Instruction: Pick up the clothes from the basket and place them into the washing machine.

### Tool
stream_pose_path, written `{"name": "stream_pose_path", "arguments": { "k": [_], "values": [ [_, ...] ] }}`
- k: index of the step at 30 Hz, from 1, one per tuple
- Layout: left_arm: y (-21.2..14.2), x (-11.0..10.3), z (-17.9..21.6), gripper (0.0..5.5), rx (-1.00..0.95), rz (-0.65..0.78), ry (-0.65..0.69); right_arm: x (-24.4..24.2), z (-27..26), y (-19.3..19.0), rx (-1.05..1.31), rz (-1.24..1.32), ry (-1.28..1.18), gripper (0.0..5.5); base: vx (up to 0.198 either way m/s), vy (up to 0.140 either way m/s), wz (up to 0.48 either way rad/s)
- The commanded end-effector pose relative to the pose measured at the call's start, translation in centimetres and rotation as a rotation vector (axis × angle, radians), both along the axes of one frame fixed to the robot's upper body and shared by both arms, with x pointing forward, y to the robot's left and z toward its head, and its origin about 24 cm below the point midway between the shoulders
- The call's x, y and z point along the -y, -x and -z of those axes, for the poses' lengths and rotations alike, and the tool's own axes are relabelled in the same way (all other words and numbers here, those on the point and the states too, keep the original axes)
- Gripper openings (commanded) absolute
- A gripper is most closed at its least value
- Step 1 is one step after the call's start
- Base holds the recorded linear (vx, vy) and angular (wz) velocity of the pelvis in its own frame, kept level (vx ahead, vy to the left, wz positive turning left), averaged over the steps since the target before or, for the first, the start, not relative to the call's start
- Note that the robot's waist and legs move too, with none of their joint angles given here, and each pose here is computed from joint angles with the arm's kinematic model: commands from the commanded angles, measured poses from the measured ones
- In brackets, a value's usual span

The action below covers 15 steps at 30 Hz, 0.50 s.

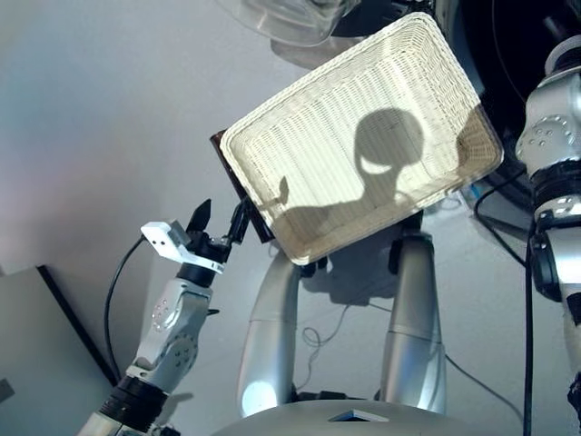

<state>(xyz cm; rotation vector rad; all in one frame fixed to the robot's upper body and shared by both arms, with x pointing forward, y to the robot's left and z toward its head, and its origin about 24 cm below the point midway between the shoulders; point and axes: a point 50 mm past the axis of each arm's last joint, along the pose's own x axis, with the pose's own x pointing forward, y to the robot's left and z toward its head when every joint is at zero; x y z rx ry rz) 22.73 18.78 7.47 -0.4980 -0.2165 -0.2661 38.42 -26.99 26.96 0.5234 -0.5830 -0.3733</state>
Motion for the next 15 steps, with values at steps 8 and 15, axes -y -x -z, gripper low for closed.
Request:
{"name": "stream_pose_path", "arguments": {
  "k": [8,15],
  "values": [
    [1.0,-2.0,-0.9,5.5,0.065,-0.077,-0.023,-10.7,1.5,2.1,0.14,-0.326,0.592,5.5,0.0,0.0,0.0],
    [1.0,-2.5,-0.7,5.5,0.061,-0.1,-0.043,-14.3,5.3,3.3,0.092,-0.492,0.717,5.5,0.0,0.0,0.0]
  ]
}}
